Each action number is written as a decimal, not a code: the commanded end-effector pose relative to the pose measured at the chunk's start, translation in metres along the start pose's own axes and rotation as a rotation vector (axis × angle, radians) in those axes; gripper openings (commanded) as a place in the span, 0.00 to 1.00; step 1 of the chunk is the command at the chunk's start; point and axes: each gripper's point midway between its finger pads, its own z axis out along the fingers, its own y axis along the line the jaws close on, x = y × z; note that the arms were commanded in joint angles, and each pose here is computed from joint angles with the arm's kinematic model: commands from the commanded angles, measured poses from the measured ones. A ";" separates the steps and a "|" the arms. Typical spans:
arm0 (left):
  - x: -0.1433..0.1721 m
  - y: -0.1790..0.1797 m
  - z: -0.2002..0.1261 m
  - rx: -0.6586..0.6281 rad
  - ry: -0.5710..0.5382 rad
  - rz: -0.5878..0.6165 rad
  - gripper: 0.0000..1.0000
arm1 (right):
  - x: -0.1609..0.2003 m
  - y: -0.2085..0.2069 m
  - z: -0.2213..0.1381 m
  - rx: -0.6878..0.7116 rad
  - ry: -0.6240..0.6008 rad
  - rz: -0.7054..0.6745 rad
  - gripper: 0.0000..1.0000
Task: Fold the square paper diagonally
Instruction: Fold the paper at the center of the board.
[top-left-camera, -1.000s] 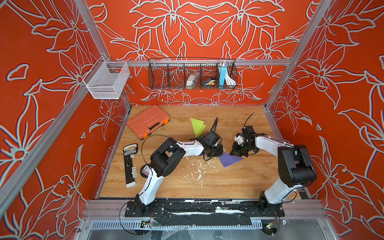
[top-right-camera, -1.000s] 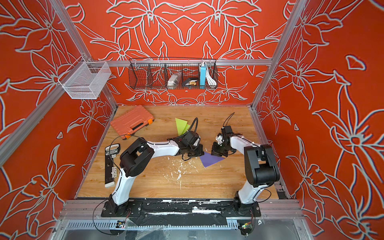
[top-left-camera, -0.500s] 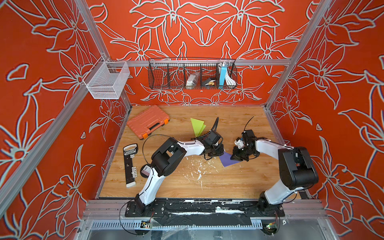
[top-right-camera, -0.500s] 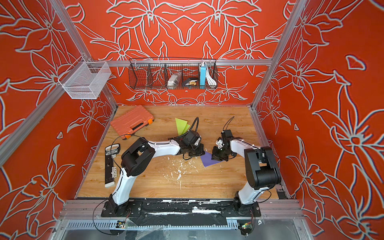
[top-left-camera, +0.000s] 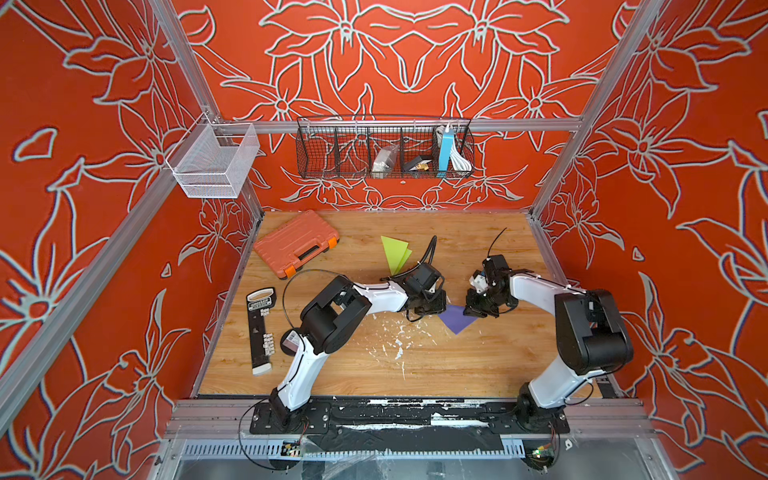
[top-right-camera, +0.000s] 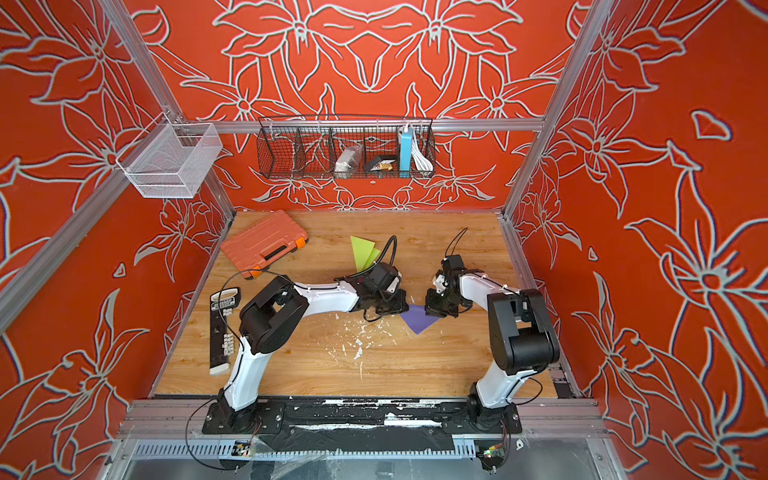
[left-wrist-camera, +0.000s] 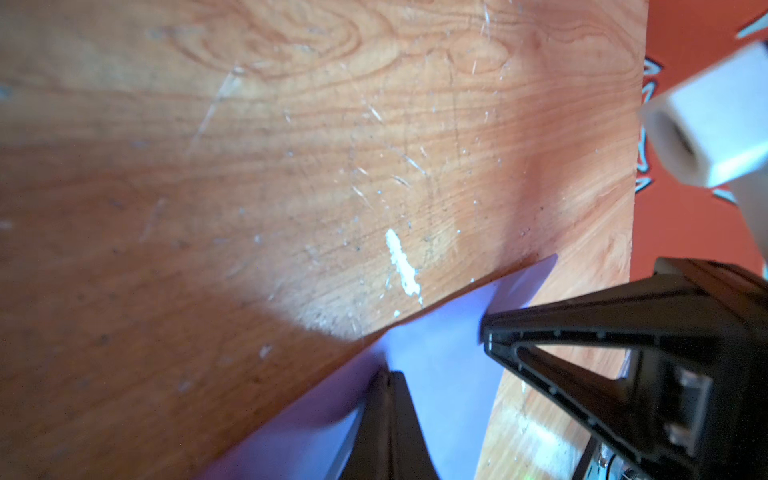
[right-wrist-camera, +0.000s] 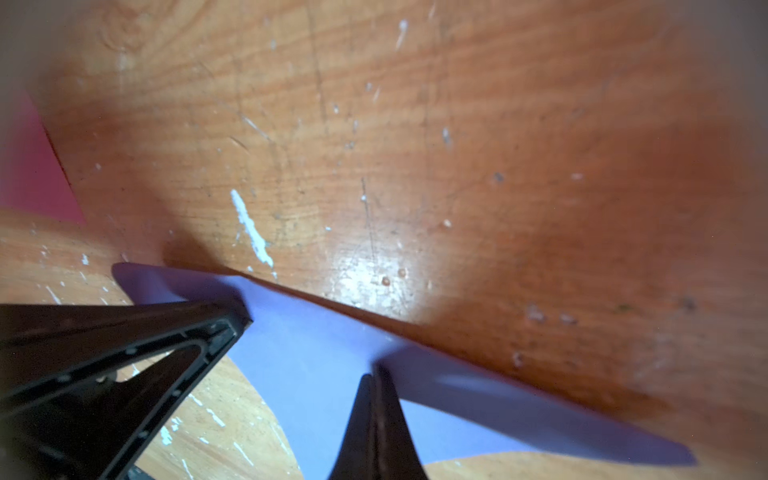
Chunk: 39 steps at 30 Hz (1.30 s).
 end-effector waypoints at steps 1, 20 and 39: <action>0.008 -0.012 -0.005 0.024 0.048 0.036 0.00 | 0.000 -0.006 -0.002 0.037 0.020 -0.039 0.00; 0.000 -0.034 0.003 0.028 0.081 0.058 0.00 | -0.001 0.000 -0.003 0.028 0.028 -0.102 0.00; 0.001 -0.013 0.020 -0.031 0.090 0.050 0.00 | 0.000 -0.002 -0.001 0.034 0.032 -0.093 0.00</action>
